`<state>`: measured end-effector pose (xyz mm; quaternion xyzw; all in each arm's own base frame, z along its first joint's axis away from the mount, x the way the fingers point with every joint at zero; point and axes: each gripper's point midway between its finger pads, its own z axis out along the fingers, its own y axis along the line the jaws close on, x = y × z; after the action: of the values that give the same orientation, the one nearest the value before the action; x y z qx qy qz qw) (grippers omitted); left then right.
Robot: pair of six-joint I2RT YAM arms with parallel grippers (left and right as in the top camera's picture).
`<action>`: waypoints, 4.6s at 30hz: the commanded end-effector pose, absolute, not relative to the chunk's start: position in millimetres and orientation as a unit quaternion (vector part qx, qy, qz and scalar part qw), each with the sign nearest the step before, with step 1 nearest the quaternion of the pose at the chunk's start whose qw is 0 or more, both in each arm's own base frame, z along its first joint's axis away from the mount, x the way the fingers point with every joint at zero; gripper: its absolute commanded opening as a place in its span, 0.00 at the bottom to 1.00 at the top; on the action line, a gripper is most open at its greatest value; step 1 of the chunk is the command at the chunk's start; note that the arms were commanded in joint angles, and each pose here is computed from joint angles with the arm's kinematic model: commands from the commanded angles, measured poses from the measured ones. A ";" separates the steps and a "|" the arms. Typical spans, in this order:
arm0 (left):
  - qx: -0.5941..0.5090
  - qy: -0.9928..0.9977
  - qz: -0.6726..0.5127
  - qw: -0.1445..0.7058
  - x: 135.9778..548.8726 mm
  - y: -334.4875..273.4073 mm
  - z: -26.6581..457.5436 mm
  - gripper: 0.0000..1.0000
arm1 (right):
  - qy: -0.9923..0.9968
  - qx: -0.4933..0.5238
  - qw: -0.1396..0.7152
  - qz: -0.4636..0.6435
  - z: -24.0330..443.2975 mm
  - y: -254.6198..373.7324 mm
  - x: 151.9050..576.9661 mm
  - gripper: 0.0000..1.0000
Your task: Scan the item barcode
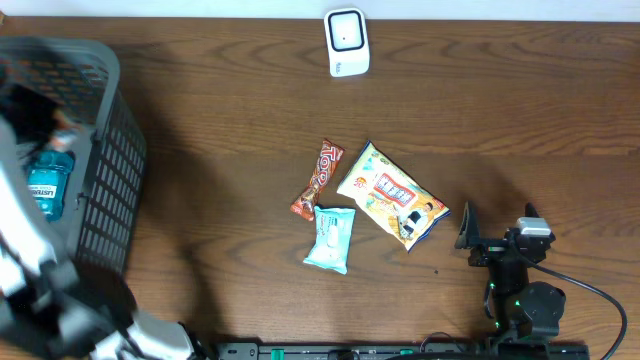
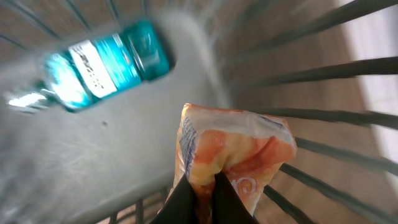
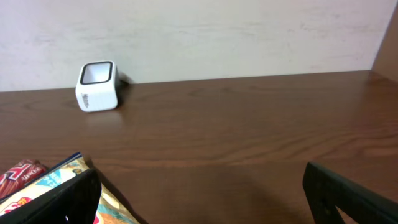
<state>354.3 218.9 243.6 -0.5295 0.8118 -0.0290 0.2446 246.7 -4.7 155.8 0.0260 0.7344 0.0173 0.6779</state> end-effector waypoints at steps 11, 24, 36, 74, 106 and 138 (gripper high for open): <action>-0.359 0.831 -0.214 0.367 295.7 48.2 387.3 0.08 | 0.736 0.018 0.676 0.017 154.3 -2.3 246.8 0.99; -0.113 0.919 -0.249 0.283 327.0 -125.6 344.7 0.07 | 0.736 0.018 0.676 0.017 154.3 -2.3 246.8 0.99; 0.028 0.942 -0.271 0.194 381.5 -302.4 221.8 0.08 | 0.736 0.018 0.676 0.017 154.2 -2.3 246.8 0.99; 0.164 0.901 -0.197 0.350 391.9 -348.8 250.6 0.76 | 0.736 0.018 0.676 0.017 154.2 -2.3 246.8 0.99; -0.722 0.563 0.136 0.378 238.6 189.6 346.3 0.98 | 0.736 0.018 0.676 0.017 154.3 -2.3 246.8 0.99; -0.906 0.348 0.168 0.173 266.1 280.4 137.5 0.98 | 0.737 0.019 0.676 0.017 154.1 -2.3 246.8 0.99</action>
<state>270.2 277.7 153.0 -0.8954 0.3685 0.1611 0.1914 246.8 -4.7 155.5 0.0260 0.7348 0.0173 0.6775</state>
